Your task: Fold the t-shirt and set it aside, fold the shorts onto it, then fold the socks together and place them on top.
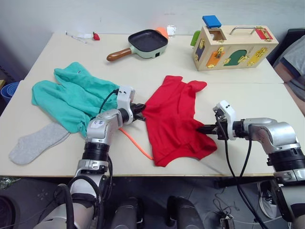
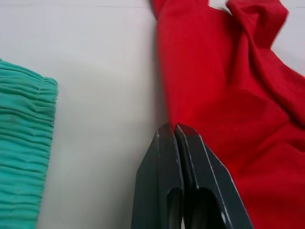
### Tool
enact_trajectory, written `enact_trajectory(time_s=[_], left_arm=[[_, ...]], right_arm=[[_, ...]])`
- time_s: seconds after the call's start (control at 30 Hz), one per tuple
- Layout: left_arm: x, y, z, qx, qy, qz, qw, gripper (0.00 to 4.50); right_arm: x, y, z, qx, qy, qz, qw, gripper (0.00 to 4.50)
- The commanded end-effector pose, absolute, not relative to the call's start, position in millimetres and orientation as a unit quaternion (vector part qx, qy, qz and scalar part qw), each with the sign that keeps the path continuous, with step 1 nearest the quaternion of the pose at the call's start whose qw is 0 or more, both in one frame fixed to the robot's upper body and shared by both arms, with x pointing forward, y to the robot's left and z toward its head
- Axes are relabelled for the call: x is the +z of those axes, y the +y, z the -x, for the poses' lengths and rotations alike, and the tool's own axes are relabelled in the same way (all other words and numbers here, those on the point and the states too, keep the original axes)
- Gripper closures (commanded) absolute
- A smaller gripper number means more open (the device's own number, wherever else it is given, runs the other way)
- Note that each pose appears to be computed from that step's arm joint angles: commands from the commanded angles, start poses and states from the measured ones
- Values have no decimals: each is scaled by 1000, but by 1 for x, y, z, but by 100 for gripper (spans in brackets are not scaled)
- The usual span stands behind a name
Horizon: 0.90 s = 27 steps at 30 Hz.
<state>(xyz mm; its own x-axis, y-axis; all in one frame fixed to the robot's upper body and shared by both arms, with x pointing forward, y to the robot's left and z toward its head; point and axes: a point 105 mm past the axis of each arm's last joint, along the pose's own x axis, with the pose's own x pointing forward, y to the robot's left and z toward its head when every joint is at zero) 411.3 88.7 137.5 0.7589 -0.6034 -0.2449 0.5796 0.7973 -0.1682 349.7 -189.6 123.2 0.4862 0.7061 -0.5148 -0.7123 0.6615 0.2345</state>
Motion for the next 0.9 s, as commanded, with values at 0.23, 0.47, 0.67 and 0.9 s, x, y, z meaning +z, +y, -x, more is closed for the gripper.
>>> enact_trajectory(time_s=[0.23, 0.47, 0.67, 0.9], left_arm=[[170, 108, -386, -444, 28, -214, 870, 180], [153, 126, -359, -531, -9, -389, 752, 2], [136, 123, -365, -548, -32, -499, 671, 2], [127, 100, -369, -574, -65, -523, 627, 2]], right_arm=[[168, -228, -323, 484, 160, 145, 848, 154], [158, -262, -313, 519, 58, 398, 754, 0], [131, -252, -319, 535, -4, 507, 676, 0], [117, -216, -326, 561, -71, 531, 631, 0]])
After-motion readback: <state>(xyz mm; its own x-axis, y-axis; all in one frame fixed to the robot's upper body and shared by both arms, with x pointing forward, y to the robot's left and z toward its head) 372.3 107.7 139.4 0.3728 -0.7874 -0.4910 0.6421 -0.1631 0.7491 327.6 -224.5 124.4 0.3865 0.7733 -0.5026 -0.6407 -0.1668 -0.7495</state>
